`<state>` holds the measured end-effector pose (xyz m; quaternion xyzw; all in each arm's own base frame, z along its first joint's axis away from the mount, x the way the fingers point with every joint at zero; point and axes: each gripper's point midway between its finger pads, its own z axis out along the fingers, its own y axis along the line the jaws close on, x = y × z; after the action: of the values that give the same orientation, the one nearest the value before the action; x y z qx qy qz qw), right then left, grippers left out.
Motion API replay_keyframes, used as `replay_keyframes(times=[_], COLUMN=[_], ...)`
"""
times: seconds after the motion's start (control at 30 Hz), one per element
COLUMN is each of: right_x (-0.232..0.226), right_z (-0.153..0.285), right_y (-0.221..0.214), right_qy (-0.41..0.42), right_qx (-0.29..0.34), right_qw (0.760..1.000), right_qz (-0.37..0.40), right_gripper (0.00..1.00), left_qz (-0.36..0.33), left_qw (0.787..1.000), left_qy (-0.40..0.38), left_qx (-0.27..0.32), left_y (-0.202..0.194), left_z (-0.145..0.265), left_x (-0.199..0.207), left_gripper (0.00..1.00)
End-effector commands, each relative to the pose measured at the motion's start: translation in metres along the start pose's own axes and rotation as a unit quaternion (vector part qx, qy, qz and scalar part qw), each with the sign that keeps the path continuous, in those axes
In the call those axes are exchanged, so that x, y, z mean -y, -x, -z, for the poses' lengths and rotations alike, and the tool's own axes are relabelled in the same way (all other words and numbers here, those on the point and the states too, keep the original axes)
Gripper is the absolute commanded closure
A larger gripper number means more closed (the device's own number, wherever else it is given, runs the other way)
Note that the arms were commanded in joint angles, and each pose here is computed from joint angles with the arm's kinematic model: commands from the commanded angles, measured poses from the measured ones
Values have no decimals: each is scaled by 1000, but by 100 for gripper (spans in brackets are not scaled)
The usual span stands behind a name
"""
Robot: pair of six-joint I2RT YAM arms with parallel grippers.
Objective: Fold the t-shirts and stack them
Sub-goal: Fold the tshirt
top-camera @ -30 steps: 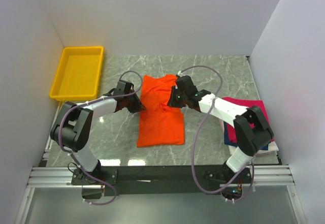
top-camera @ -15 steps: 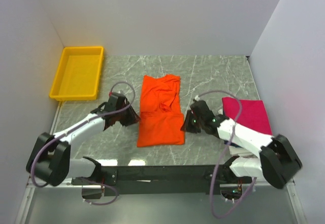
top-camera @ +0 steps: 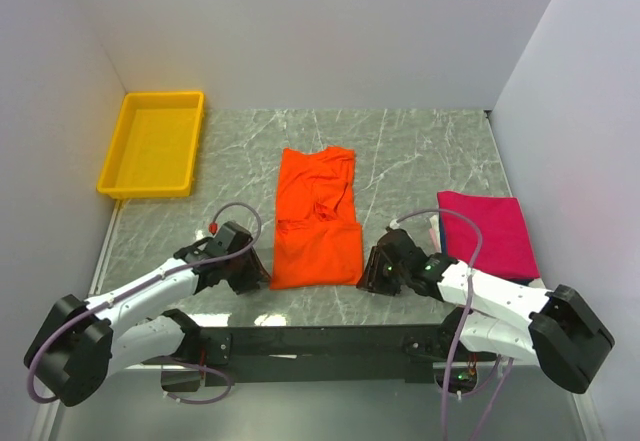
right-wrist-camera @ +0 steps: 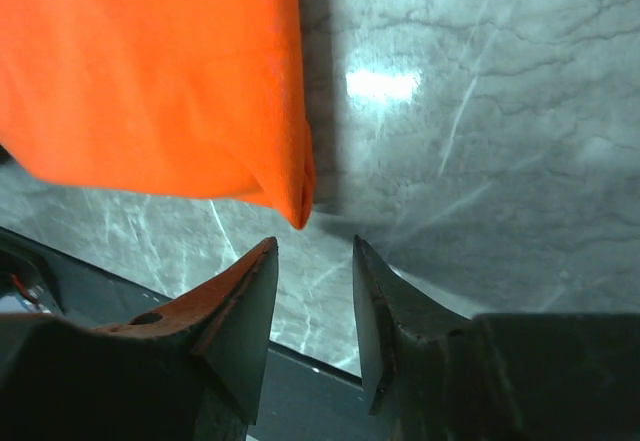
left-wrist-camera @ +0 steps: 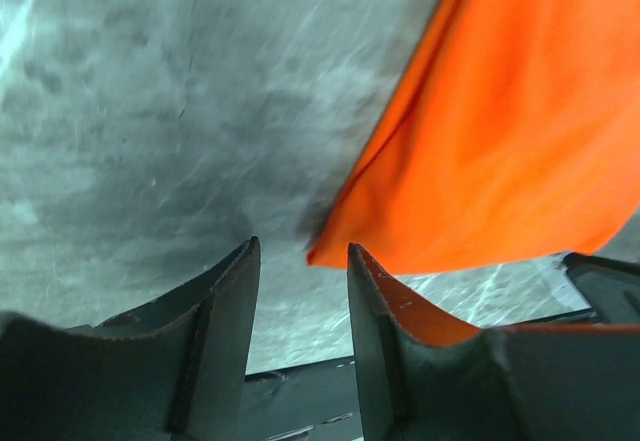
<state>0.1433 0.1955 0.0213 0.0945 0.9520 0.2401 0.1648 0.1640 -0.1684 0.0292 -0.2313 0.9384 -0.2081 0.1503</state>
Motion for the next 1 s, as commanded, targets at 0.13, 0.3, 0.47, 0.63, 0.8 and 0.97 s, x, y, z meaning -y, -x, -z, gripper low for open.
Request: replay_keyframes(times=[0.13,0.3,0.47,0.63,0.8,0.97], right_x=[-9,-3,2,7,9,12], right_z=[-9,-13,-19,-22,-16,-5], right_y=[9,7,7,9,15,2], right_qy=[20,14,7,-6,-27,-32], right_qx=[28,34,38,46,51,29], right_qw=[999,998,997,997,998,999], right_qz=[-29,-46,-60,-61,-37,10], right_gripper=[55,56,59,75,100,100], left_qz=[8,1,0,-3,-14,-19], left_qw=[1000,999,999,999,999,998], left_qy=[-10,-33,-29,-26,-42,-37], left_qx=[-11,-31,-38,-37,-29,-37], left_y=[-11,-18,-22,-22,-16,-26], left_z=[-7,-14,-21,-25,-20,-10], left_x=[0,9,7,7,18,13], left_gripper=[50,51,57,71,99,99])
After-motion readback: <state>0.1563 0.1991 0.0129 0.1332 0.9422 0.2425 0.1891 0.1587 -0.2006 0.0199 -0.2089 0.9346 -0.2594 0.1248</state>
